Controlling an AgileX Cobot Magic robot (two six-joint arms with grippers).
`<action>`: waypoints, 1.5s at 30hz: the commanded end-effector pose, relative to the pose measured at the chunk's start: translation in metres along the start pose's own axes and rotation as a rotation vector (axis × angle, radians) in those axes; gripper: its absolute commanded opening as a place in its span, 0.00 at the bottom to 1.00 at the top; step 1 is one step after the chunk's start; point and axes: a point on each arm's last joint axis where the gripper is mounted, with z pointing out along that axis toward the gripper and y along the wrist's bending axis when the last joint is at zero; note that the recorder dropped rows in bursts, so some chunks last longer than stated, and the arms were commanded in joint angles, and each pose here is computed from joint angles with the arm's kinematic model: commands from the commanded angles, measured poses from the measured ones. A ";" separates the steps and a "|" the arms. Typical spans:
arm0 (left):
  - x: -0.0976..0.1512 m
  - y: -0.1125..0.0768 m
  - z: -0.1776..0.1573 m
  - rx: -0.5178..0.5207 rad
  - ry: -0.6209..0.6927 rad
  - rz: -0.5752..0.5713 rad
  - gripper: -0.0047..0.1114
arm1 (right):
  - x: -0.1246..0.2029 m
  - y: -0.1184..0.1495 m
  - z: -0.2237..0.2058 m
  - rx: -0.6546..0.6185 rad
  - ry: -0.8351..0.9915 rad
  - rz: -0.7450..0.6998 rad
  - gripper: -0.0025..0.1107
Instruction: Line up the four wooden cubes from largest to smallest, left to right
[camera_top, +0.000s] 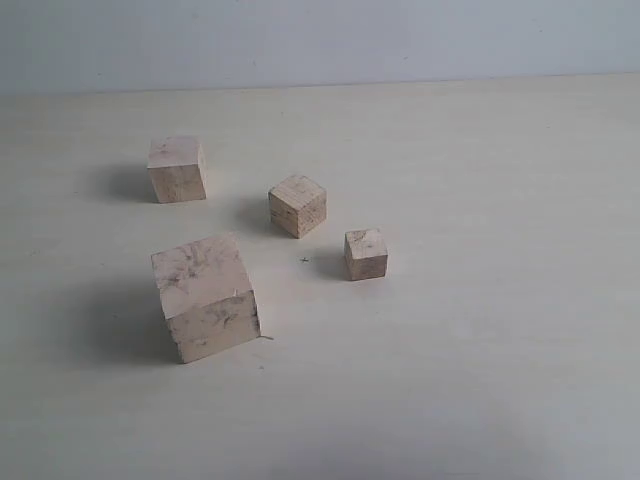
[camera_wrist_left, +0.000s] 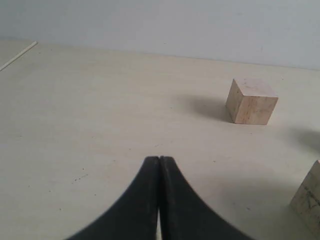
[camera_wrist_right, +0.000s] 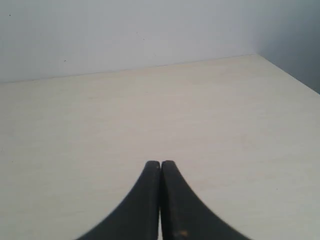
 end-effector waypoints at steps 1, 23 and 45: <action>0.000 0.000 0.000 -0.003 -0.009 -0.005 0.04 | 0.000 0.000 0.000 0.004 -0.009 -0.002 0.02; 0.000 0.000 0.000 -0.003 -0.009 -0.005 0.04 | -0.047 0.002 -0.014 -0.025 -0.555 -0.003 0.02; 0.000 0.000 0.000 -0.003 -0.009 -0.005 0.04 | -0.206 0.052 0.049 -0.371 0.339 0.287 0.02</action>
